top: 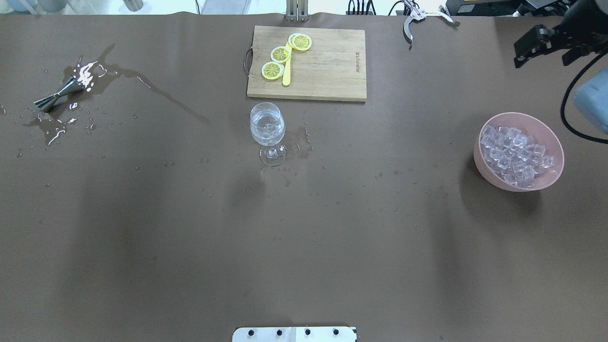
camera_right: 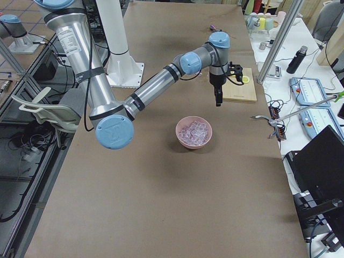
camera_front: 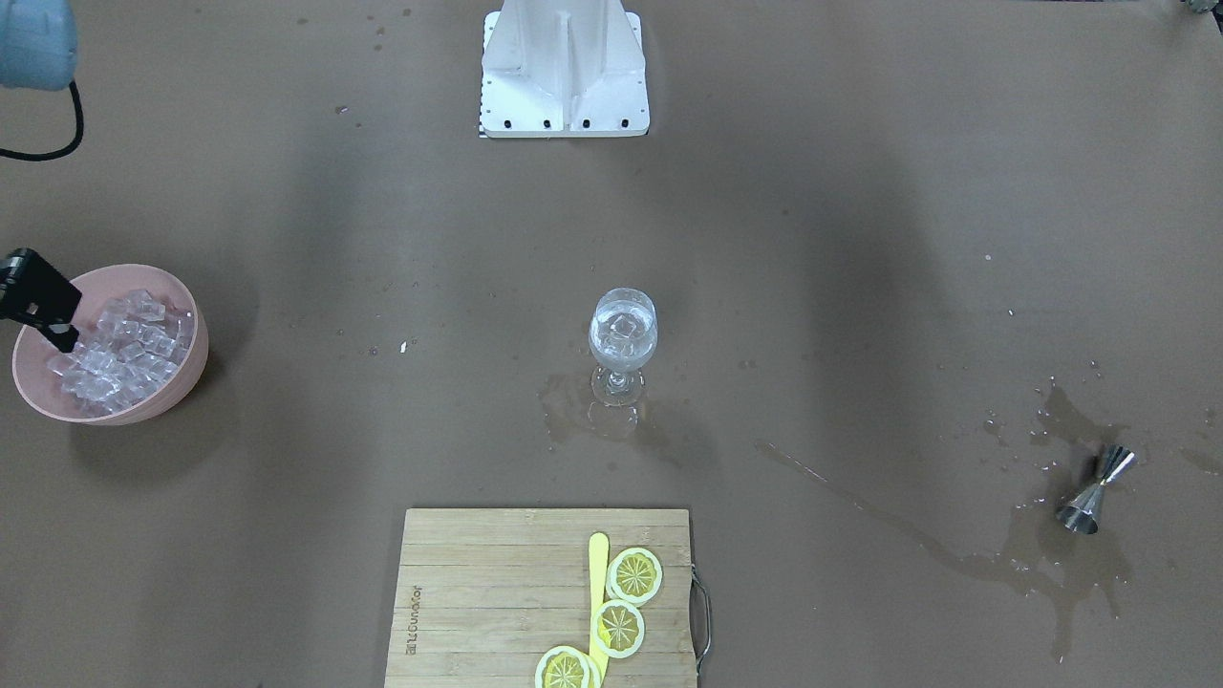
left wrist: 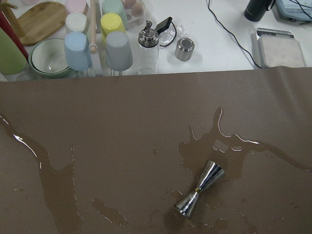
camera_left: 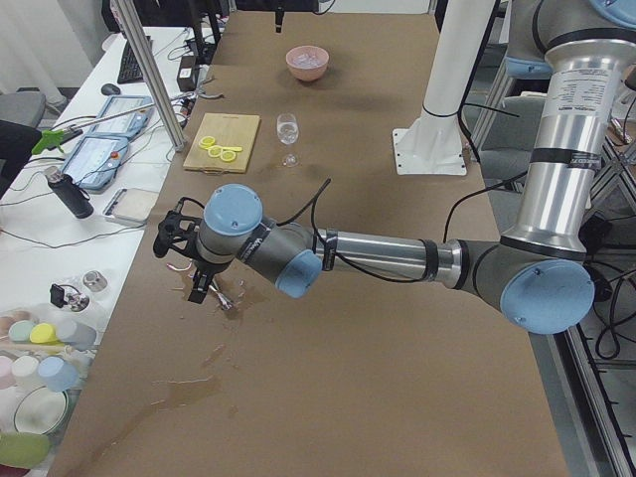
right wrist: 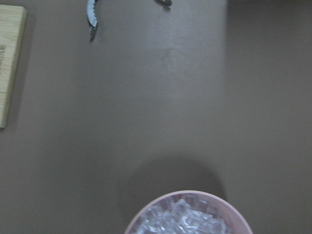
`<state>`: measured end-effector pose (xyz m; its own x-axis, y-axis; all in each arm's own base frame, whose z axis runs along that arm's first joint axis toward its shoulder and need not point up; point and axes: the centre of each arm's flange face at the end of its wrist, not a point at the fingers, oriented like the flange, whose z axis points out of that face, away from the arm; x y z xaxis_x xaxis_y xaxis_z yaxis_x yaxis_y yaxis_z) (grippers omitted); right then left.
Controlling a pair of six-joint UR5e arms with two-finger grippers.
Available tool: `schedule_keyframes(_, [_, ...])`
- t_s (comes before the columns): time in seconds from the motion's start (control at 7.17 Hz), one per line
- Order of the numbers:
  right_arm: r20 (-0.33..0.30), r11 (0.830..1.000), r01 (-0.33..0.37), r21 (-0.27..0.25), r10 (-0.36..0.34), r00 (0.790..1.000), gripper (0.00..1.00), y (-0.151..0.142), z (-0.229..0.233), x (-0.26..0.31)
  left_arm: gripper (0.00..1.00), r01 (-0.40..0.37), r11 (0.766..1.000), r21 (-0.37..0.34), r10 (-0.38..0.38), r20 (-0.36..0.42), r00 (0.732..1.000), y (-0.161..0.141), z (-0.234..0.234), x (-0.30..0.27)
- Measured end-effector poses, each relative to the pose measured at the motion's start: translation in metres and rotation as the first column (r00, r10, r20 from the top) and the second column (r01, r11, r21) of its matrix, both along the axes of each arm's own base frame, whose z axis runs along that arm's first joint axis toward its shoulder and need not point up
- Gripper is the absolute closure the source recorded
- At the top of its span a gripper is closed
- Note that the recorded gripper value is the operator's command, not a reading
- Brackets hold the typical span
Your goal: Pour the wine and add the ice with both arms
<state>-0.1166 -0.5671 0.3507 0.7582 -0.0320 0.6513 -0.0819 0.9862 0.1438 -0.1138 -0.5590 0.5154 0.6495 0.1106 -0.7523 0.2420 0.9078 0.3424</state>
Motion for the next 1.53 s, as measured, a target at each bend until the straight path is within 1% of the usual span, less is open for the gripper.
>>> schedule_keyframes(0.14, [-0.013,1.0,0.015,0.005,-0.015,1.0,0.0,0.008,0.031,0.03,0.03,-0.018,1.0,-0.013,0.018,0.023,1.0,0.009,-0.015,-0.013])
schedule_keyframes(0.28, [-0.02,1.0,0.015,0.013,-0.014,1.0,0.0,0.02,0.064,0.057,0.03,-0.029,0.999,-0.024,0.03,0.039,0.999,0.018,-0.025,-0.023])
schedule_keyframes(0.56, [-0.027,1.0,0.007,0.029,-0.006,1.0,0.0,0.054,0.129,0.099,0.03,-0.039,0.998,-0.043,0.041,0.052,0.998,0.025,-0.029,-0.028])
schedule_keyframes(0.7, [-0.036,0.999,0.006,0.032,-0.004,0.999,0.0,0.066,0.151,0.117,0.03,-0.045,0.998,-0.053,0.048,0.054,0.997,0.026,-0.028,-0.028])
schedule_keyframes(0.84, [-0.04,1.0,0.005,0.026,-0.004,0.999,0.0,0.07,0.169,0.133,0.03,-0.052,0.996,-0.066,0.055,0.055,0.997,0.027,-0.027,-0.03])
schedule_keyframes(0.98, [-0.031,1.0,0.008,0.012,-0.008,0.999,0.0,0.07,0.187,0.146,0.03,-0.059,0.995,-0.078,0.063,0.057,0.996,0.028,-0.026,-0.032])
schedule_keyframes(1.25, [0.021,0.999,0.024,-0.038,-0.023,1.0,0.0,0.066,0.22,0.155,0.03,-0.068,0.994,-0.087,0.074,0.058,0.996,0.028,-0.025,-0.033])
schedule_keyframes(1.53, [0.083,0.997,0.035,-0.067,-0.029,0.996,0.0,0.056,0.232,0.156,0.03,-0.069,0.993,-0.093,0.074,0.056,0.996,0.029,-0.026,-0.034])
